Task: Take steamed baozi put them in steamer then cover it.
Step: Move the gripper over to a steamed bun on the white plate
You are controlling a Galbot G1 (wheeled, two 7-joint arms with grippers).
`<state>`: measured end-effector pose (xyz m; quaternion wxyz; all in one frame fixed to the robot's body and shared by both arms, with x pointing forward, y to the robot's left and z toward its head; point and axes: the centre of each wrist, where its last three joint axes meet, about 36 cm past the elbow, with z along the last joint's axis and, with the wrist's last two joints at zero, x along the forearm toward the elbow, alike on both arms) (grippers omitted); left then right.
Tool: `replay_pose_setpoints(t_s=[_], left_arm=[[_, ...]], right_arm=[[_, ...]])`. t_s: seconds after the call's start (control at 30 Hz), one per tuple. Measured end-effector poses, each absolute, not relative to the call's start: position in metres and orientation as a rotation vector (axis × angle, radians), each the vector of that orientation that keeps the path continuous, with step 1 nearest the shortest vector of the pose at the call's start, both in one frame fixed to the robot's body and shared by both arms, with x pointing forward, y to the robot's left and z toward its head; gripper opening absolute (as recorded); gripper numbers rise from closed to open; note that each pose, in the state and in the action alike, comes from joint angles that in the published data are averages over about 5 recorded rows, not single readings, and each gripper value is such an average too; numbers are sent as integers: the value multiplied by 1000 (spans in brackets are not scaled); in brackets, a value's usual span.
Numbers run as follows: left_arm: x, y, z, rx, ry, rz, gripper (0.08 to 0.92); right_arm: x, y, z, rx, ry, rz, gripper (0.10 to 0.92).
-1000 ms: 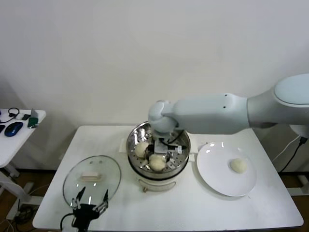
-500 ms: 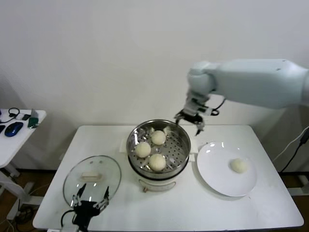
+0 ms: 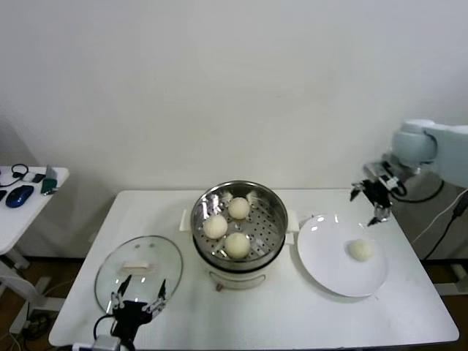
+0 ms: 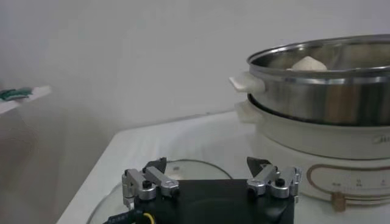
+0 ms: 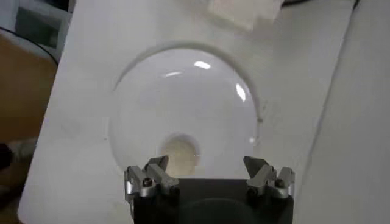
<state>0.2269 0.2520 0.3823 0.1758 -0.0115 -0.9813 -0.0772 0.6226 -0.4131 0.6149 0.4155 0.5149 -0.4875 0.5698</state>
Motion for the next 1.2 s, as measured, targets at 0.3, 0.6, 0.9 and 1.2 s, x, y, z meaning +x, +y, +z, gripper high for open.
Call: replay_pose_setpoints(t_s=[0.3, 0.6, 0.9, 1.2], left_arm=[[226, 255, 380, -19, -2772, -221, 823], [222, 255, 378, -12, -2760, -221, 823], [221, 256, 380, -8, -2759, -228, 823], [219, 254, 380, -13, -2759, -229, 823]], right_arm=[[621, -437, 547, 1227, -1232, 1358, 823], [628, -442, 498, 1187, -1232, 1329, 823], [635, -438, 467, 1166, -1252, 1307, 802], [637, -437, 457, 1153, -1267, 1283, 695]])
